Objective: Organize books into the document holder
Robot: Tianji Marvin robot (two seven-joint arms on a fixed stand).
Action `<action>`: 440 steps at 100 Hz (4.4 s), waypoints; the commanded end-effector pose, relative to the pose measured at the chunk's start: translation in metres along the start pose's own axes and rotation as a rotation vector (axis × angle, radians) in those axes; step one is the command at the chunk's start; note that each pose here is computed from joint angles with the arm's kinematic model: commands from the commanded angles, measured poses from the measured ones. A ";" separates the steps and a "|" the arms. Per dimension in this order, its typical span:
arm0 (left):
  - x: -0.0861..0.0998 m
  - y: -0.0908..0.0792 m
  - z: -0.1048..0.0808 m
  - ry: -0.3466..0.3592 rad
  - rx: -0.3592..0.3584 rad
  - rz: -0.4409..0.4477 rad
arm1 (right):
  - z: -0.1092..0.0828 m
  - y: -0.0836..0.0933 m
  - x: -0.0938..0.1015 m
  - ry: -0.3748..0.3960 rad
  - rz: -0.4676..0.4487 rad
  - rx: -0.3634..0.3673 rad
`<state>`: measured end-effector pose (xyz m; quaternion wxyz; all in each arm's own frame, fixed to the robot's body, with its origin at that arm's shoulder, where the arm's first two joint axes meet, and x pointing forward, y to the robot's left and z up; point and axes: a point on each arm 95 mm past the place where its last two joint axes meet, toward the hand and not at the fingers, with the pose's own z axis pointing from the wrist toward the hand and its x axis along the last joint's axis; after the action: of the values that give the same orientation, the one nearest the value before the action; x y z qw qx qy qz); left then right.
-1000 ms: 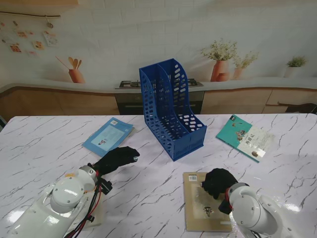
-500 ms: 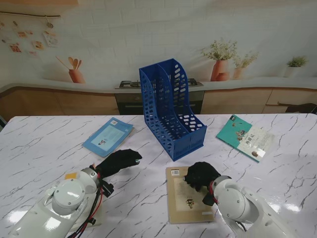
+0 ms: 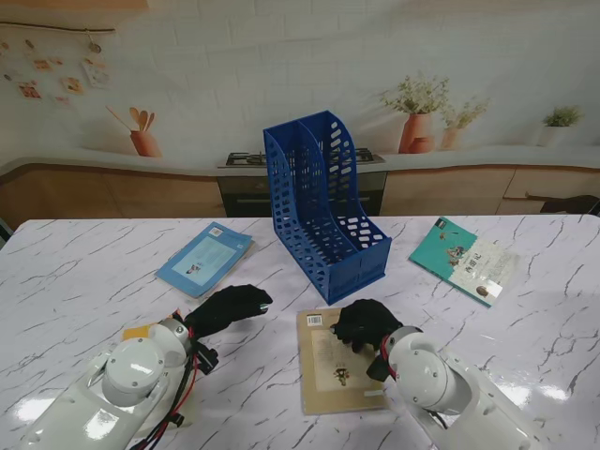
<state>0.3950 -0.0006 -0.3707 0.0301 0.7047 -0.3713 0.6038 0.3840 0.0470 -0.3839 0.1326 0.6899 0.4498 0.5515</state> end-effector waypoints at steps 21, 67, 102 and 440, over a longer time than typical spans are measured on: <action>0.003 0.007 0.007 0.017 -0.021 0.001 | -0.030 0.018 0.012 -0.007 0.077 -0.063; 0.014 0.019 0.024 -0.055 0.018 -0.046 | -0.044 0.047 -0.016 -0.246 -0.017 -0.038; 0.015 0.035 0.038 -0.187 -0.047 -0.114 | -0.031 0.036 -0.022 -0.308 0.055 0.036; 0.011 0.082 0.071 -0.203 -0.274 -0.532 | -0.018 0.004 0.002 -0.244 0.195 0.111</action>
<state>0.4170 -0.0953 -0.4058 0.2320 0.8294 -0.2484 0.4434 0.3859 0.0325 -0.3592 0.1135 0.7917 0.3886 0.4575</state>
